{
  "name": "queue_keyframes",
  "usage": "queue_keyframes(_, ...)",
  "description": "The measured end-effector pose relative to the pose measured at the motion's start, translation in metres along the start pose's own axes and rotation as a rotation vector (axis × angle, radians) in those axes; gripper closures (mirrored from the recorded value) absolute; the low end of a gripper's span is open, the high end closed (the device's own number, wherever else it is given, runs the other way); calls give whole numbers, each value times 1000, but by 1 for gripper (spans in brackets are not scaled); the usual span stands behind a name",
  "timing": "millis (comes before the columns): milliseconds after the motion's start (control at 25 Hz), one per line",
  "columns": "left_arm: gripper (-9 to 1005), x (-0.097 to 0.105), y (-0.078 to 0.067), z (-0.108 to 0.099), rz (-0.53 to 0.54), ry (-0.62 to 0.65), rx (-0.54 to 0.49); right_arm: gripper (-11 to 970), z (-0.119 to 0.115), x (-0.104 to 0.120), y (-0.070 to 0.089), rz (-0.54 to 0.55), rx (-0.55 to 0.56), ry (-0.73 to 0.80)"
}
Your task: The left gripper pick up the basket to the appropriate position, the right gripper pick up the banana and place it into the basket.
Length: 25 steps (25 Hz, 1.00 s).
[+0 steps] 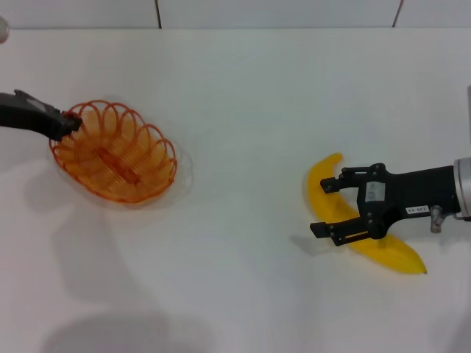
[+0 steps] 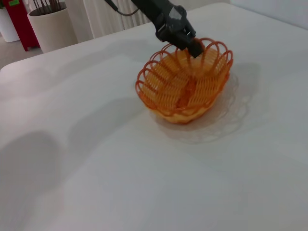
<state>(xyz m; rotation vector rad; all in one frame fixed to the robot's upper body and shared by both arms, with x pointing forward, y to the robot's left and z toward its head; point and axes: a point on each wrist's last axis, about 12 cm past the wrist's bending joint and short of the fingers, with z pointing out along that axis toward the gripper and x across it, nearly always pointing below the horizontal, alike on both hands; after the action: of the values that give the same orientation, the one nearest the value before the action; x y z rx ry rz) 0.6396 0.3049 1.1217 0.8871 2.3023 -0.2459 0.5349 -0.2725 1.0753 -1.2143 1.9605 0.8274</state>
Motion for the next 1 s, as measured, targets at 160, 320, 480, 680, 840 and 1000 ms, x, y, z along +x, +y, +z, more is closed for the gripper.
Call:
queue_keyframes(160,895,-5,-1,-2,3,-18,9,67,0,1,0,0,0,0)
queue_keyframes(320,905,-11,-6,-1,10,-50,41,67,0,1,0,-3,0,0)
queue_keyframes(480,912,-18,-12,0,32,-101,77,67,0,0,0,-5,0,0)
queue_keyframes(680,920,-27,-17,1,48,-165,100,67,0,-1,0,-7,-1,0)
queue_keyframes(840,926,-30,-21,3,63,-194,106,67,0,-1,0,-8,-1,0)
queue_keyframes(1000,929,-36,-26,6,75,-217,119,67,1,-1,0,-8,-2,-1)
